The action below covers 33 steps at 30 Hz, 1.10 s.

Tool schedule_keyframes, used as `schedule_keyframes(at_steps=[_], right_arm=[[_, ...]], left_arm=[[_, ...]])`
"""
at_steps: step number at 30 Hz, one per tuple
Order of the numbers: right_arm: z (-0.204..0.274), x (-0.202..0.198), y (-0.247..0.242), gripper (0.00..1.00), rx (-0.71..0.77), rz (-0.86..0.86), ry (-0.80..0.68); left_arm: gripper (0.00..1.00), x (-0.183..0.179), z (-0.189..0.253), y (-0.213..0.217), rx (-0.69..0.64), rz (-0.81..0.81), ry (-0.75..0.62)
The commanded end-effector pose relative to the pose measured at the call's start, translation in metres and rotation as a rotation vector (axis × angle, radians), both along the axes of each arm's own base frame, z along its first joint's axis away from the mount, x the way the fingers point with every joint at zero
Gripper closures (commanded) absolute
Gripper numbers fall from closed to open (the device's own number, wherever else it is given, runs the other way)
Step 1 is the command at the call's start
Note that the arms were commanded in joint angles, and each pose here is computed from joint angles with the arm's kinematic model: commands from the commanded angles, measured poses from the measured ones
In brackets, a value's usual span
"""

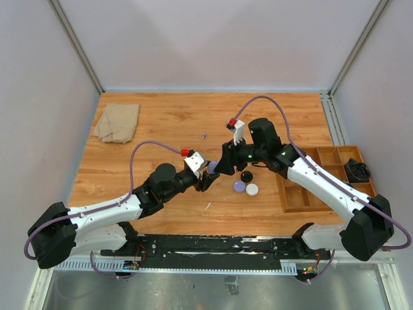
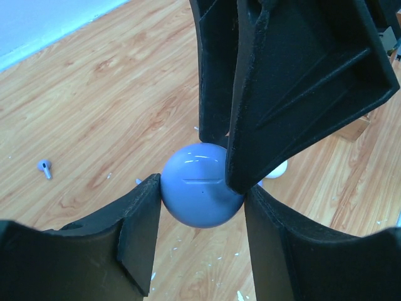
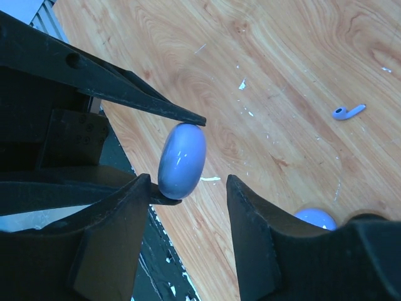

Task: Insert the wireless bluetooth earbuds into the charging case
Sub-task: Pick up the charging case at the center of the board.

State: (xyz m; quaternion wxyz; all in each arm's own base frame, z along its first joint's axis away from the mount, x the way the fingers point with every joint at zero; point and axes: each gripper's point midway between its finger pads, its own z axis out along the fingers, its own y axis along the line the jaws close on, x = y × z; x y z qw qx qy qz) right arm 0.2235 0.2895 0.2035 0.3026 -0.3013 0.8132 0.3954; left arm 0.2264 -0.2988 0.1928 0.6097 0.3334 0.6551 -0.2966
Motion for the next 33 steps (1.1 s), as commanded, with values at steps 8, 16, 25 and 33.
schedule_keyframes(at_steps=[8,16,25,33], right_arm=[[0.010,-0.008,0.018,0.57,0.026,0.082,0.003],[0.013,-0.010,0.020,0.82,0.037,0.102,-0.002],[0.024,-0.009,0.015,0.99,0.035,0.114,-0.069],[0.047,-0.001,-0.004,0.99,0.009,0.120,-0.204]], left_arm=[[0.47,-0.002,0.016,-0.003,-0.037,-0.018,-0.059],[0.43,-0.005,0.016,-0.002,-0.036,-0.024,-0.065],[0.07,-0.002,0.020,0.013,-0.081,0.052,-0.022],[0.01,-0.002,0.034,0.037,-0.186,0.153,0.004]])
